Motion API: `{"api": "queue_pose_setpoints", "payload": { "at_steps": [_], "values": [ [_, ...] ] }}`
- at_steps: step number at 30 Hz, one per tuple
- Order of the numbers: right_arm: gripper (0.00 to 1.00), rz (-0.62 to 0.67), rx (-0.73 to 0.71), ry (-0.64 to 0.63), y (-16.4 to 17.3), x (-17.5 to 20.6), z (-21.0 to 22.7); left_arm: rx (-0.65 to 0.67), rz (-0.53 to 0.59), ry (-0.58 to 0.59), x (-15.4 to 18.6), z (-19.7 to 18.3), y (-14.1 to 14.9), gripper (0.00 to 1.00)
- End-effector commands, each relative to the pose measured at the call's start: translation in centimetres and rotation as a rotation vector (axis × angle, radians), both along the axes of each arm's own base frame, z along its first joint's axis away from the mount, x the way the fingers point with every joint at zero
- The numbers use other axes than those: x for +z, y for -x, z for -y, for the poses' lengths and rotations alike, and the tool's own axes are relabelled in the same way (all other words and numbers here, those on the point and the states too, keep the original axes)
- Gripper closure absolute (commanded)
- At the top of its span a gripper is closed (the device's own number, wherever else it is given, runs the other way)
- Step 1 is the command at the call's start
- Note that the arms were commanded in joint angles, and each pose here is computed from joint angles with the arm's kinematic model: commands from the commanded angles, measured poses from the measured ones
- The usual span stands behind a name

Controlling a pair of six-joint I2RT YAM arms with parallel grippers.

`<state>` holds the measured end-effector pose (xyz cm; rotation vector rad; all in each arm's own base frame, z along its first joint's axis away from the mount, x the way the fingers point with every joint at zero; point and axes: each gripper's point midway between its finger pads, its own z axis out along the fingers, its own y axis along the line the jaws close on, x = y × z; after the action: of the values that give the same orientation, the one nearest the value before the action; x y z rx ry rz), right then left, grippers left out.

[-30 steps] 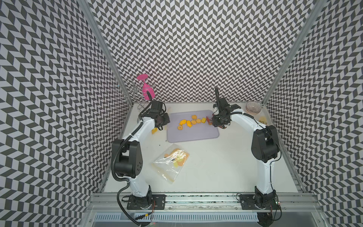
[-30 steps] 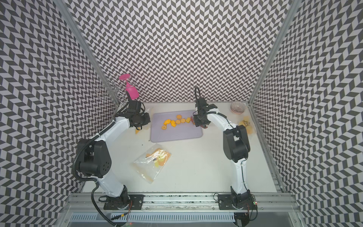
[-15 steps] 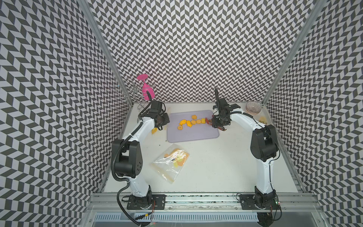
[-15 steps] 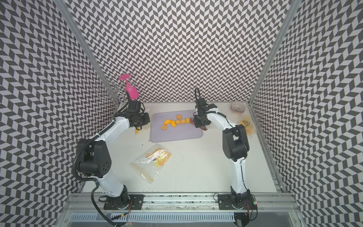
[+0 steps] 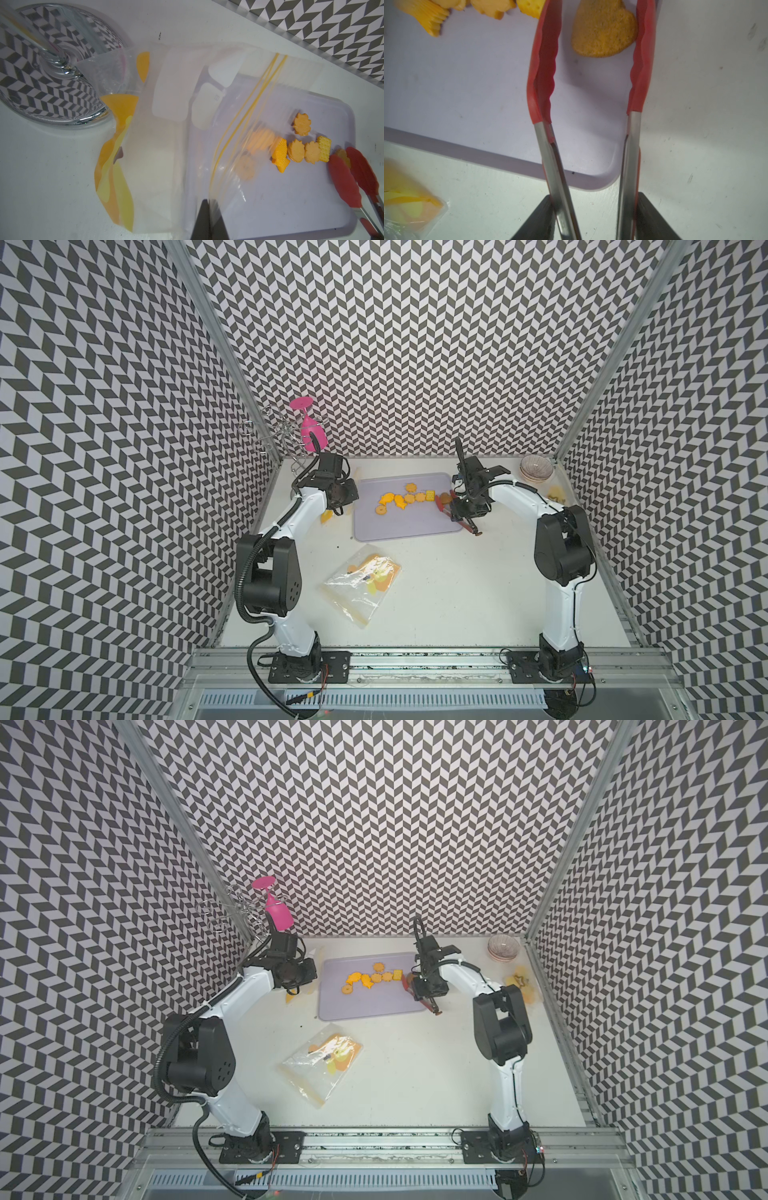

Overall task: Put the cookies into a resealable bag to prevent moisture
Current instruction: Pick up the cookie from the tray.

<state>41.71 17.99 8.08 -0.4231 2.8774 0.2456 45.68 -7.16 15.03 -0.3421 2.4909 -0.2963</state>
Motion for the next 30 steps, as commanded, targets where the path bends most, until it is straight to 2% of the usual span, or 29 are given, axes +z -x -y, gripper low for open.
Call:
{"api": "queue_pose_setpoints", "payload": {
  "at_steps": [1, 9, 16, 22, 30],
  "values": [
    [0.41, 0.054, 0.012, -0.029, 0.1, 2.5, -0.4, 0.000, 0.015, 0.004, 0.2, -0.2, -0.2, 1.00],
    [0.44, 0.053, 0.005, 0.007, -0.5, 1.5, -0.1, -0.003, 0.015, 0.006, 0.1, -0.2, -0.2, 1.00],
    [0.51, 0.060, 0.007, -0.017, -0.9, 1.7, -0.6, -0.012, 0.015, 0.011, 0.1, 0.0, -0.2, 1.00],
    [0.57, 0.123, -0.009, -0.035, -1.4, 3.9, -0.6, -0.041, 0.018, 0.036, 0.1, 0.6, -0.3, 1.00],
    [0.61, 0.273, -0.044, -0.108, -1.4, 8.6, -0.8, -0.100, 0.025, 0.089, 0.2, 2.1, -0.3, 1.00]
  ]
}}
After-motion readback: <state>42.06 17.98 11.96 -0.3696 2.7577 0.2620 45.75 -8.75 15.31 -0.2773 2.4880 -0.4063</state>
